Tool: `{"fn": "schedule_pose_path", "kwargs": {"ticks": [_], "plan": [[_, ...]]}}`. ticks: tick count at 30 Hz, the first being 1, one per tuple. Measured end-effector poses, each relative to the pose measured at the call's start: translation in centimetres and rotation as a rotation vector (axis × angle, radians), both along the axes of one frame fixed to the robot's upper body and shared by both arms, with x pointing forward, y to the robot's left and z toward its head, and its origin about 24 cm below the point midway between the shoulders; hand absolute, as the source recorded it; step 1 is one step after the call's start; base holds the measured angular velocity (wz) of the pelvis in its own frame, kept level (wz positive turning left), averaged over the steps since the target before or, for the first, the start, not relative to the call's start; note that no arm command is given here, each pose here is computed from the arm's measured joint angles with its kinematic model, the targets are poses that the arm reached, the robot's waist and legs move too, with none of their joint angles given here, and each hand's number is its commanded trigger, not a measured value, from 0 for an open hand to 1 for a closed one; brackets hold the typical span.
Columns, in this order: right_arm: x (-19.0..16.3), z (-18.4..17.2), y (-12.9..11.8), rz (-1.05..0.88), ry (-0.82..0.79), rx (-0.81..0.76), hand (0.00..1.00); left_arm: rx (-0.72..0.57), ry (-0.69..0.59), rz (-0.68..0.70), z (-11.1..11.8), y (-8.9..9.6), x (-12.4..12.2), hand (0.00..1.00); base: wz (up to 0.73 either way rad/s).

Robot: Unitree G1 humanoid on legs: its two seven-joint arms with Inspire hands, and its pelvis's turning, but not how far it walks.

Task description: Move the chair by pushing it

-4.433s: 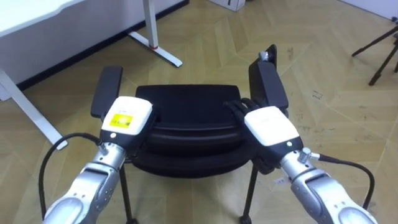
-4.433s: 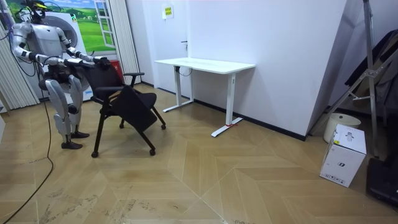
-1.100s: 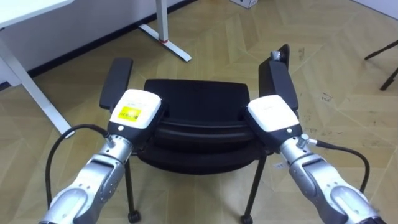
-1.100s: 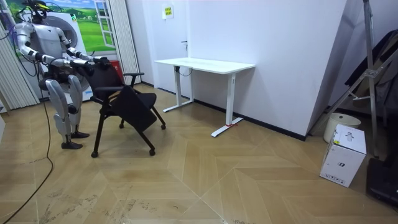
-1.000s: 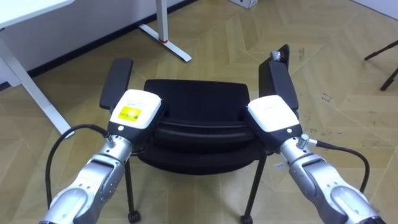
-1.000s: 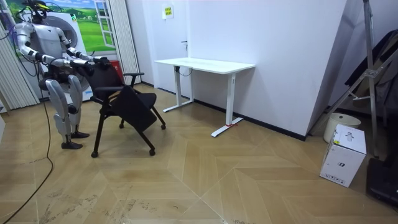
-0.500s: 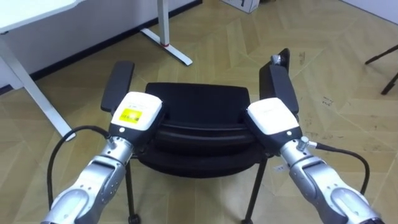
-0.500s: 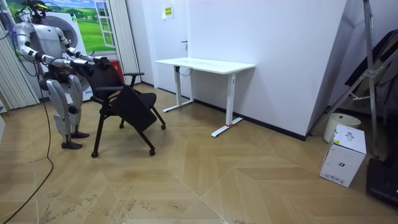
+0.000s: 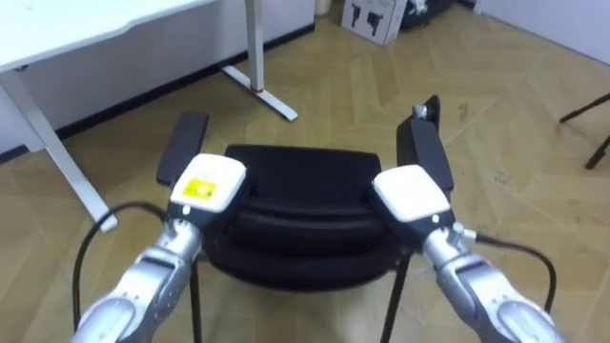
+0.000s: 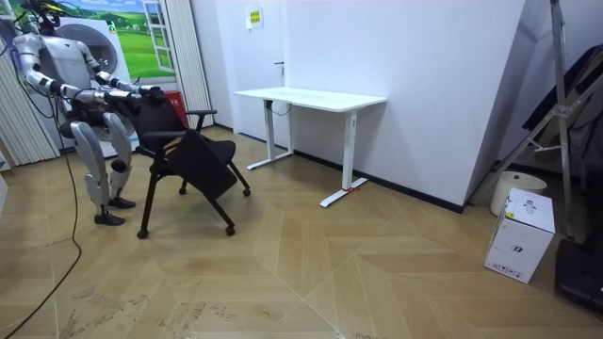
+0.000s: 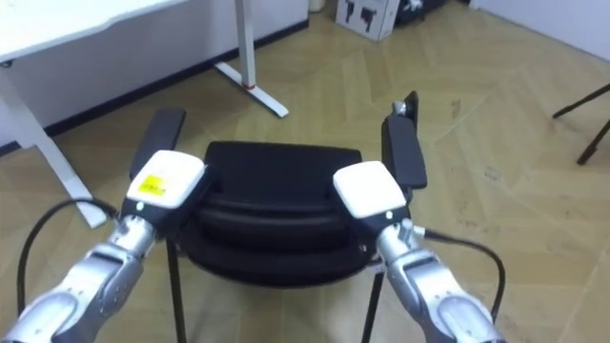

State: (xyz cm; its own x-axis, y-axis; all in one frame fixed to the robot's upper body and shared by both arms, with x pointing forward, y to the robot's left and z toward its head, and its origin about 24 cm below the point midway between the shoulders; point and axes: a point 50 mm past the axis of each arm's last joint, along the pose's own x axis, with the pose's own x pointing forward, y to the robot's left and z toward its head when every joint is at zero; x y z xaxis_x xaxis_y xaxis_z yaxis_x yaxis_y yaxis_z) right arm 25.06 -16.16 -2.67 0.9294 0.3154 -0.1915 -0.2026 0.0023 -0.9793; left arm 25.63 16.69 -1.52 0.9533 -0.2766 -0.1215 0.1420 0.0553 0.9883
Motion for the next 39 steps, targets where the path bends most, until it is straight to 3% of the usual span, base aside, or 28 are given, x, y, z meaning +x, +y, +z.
{"fn": "schedule_pose_path", "kwargs": {"ticks": [10,23,39], "plan": [[-0.2,-0.2,-1.2,-0.018,-0.007,-0.02,1.0,-0.043,0.011,0.002,-0.8,-1.0,-0.6,1.0,0.03],[0.5,1.6,-1.3,-0.017,-0.144,-0.022,1.0,-0.057,-0.071,-0.01,1.2,-1.0,0.3,1.0,-0.06],[-0.7,0.6,-1.3,-0.024,-0.089,-0.01,1.0,-0.046,-0.041,-0.054,0.6,-0.8,0.2,1.0,0.12]]}}
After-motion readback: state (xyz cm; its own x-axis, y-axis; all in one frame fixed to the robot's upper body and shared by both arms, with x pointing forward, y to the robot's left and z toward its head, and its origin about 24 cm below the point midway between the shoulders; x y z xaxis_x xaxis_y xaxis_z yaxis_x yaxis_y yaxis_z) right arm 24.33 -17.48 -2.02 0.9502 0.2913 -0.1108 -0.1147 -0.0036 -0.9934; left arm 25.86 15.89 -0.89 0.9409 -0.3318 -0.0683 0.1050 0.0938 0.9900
